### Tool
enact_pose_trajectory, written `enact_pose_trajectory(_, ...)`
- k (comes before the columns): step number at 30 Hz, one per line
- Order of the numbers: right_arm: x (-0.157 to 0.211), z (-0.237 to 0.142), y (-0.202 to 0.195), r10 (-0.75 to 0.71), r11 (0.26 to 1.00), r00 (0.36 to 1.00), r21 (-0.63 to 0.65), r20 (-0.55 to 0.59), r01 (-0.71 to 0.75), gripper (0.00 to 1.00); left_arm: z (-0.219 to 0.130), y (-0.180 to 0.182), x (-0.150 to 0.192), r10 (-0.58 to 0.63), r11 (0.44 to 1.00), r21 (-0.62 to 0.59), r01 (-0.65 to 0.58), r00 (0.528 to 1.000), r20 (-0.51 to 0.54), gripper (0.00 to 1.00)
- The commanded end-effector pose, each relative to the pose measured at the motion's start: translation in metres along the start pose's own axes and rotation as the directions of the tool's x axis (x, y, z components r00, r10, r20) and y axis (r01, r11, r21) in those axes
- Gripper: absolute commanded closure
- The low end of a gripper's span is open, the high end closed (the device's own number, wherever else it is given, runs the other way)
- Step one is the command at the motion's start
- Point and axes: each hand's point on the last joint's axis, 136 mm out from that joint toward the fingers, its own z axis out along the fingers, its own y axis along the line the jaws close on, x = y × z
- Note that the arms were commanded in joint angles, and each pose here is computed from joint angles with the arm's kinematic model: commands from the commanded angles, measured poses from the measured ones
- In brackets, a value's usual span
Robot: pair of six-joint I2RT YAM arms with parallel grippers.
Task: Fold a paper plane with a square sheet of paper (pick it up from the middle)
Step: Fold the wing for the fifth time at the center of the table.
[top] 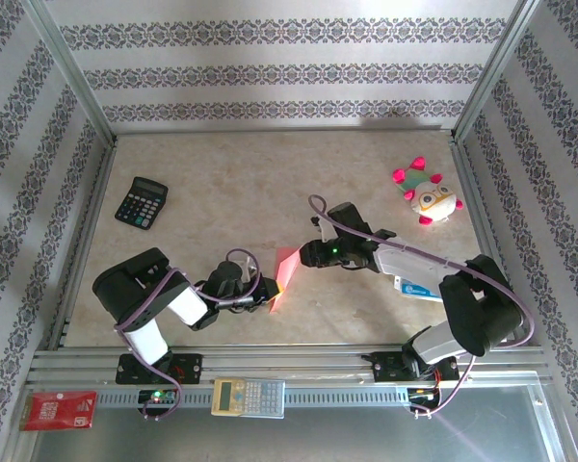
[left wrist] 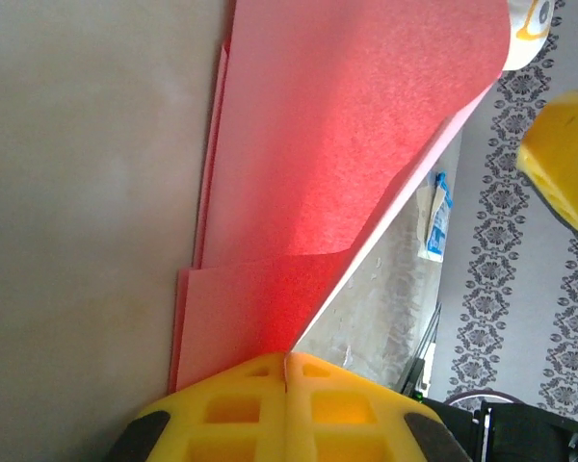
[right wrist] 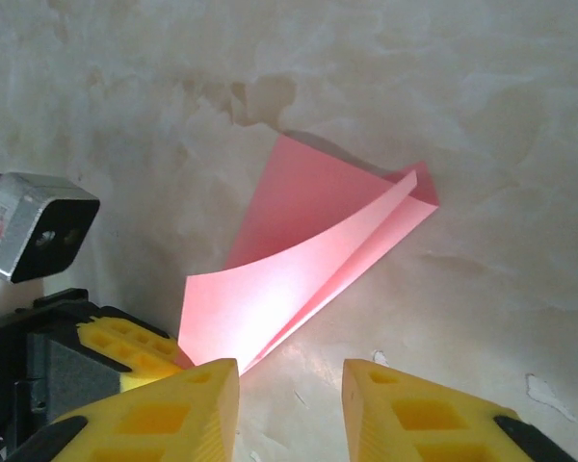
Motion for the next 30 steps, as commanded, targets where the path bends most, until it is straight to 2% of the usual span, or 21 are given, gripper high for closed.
enact_pose_trajectory(1,0.0,0.004,0.006,-0.021,1.0,1.0,-0.016,-0.007,0.021,0.67,-0.002,-0.018,-0.009,0.03,0.999,0.045,-0.031,0.999,0.027,1.0)
enact_pose_trajectory(7,-0.012,-0.013,-0.004,0.0,1.0,0.999,0.025,0.047,-0.001,0.67,0.007,-0.054,0.003,0.182,0.979,0.105,-0.172,0.979,-0.09,1.0)
enact_pose_trajectory(11,-0.03,-0.043,-0.018,0.043,0.997,0.987,0.051,0.153,-0.052,0.67,0.015,-0.067,0.021,0.242,0.967,0.13,-0.22,0.954,-0.18,1.0)
enact_pose_trajectory(16,-0.037,-0.065,-0.025,0.026,0.995,0.976,0.093,0.218,-0.047,0.67,0.017,-0.062,0.025,0.214,0.973,0.129,-0.191,0.955,-0.206,1.0)
enact_pose_trajectory(30,-0.025,-0.057,-0.029,0.047,0.994,0.982,0.084,0.181,-0.063,0.67,0.025,-0.037,0.033,0.153,0.988,0.068,-0.14,0.954,-0.259,1.0)
